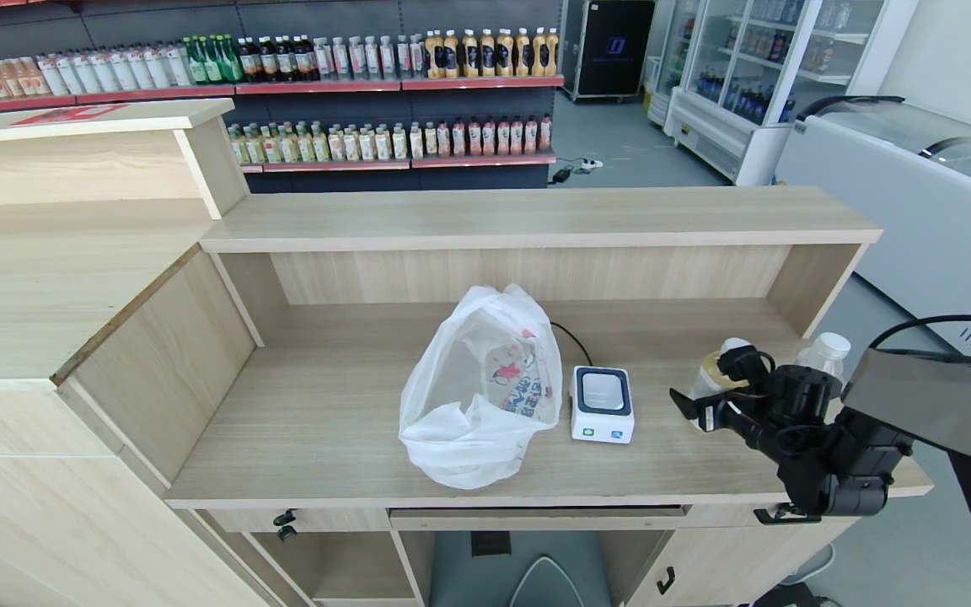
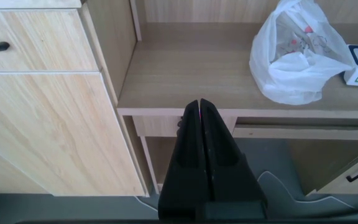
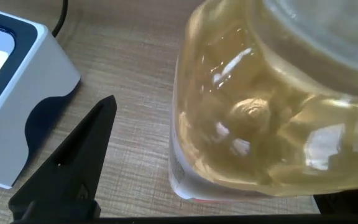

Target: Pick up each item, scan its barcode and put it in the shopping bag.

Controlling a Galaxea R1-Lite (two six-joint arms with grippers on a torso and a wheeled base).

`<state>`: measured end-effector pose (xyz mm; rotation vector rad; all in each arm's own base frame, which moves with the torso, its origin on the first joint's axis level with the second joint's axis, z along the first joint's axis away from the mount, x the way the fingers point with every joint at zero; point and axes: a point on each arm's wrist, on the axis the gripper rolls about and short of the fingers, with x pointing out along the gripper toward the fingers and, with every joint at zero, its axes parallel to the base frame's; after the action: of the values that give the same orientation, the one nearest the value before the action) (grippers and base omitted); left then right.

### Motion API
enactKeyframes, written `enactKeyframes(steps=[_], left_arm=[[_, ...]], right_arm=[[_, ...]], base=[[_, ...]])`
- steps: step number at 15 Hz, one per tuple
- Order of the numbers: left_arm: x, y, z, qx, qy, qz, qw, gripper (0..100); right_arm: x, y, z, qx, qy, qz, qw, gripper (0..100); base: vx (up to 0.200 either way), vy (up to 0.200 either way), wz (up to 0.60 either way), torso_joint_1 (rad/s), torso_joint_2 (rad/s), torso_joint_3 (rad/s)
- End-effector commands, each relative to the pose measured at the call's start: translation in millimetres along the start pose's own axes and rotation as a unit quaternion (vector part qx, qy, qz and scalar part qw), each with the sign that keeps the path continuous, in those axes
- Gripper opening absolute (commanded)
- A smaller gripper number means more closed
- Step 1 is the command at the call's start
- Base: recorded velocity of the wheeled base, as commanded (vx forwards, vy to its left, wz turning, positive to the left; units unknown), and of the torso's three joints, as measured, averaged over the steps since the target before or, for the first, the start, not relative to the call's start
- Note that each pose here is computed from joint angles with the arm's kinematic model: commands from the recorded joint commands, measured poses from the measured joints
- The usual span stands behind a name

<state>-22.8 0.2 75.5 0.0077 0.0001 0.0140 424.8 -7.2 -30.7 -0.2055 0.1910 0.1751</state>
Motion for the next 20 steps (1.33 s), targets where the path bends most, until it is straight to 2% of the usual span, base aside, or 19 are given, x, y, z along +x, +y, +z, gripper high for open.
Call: enactKeyframes(steps=[1,6,7,17,20], left_arm=[[0.0,0.0,0.0,0.0,0.0,0.001,1.0,0],[0.0,0.0,0.0,0.0,0.0,0.001,1.0,0],[0.0,0.0,0.0,0.0,0.0,0.001,1.0,0],[0.0,0.0,0.0,0.0,0.0,0.001,1.0,0],[0.0,0.0,0.0,0.0,0.0,0.001,1.0,0]], right_arm=[[1.6,-0.4,1.6,-0.001,-0.009,0.016,1.0,100],[4.5,-0.5,-0.6,-0.002,-0.013,0.029,0.999,100],[4.1,-0.7,-0.9,-0.002,-0.014,0.034,0.999,0],[2.1,-1.9,6.9,-0.004,-0.014,0.039,0.999,0],[-8.1,0.2,40.4,0.02,-0.022,0.059,0.998,0]], base=[[0.0,0.0,0.0,0.0,0.0,0.0],[0.0,0.0,0.0,0.0,0.0,0.0],[0.0,0.0,0.0,0.0,0.0,0.0],[0.0,0.0,0.0,0.0,0.0,0.0],[0.0,0.0,0.0,0.0,0.0,0.0]])
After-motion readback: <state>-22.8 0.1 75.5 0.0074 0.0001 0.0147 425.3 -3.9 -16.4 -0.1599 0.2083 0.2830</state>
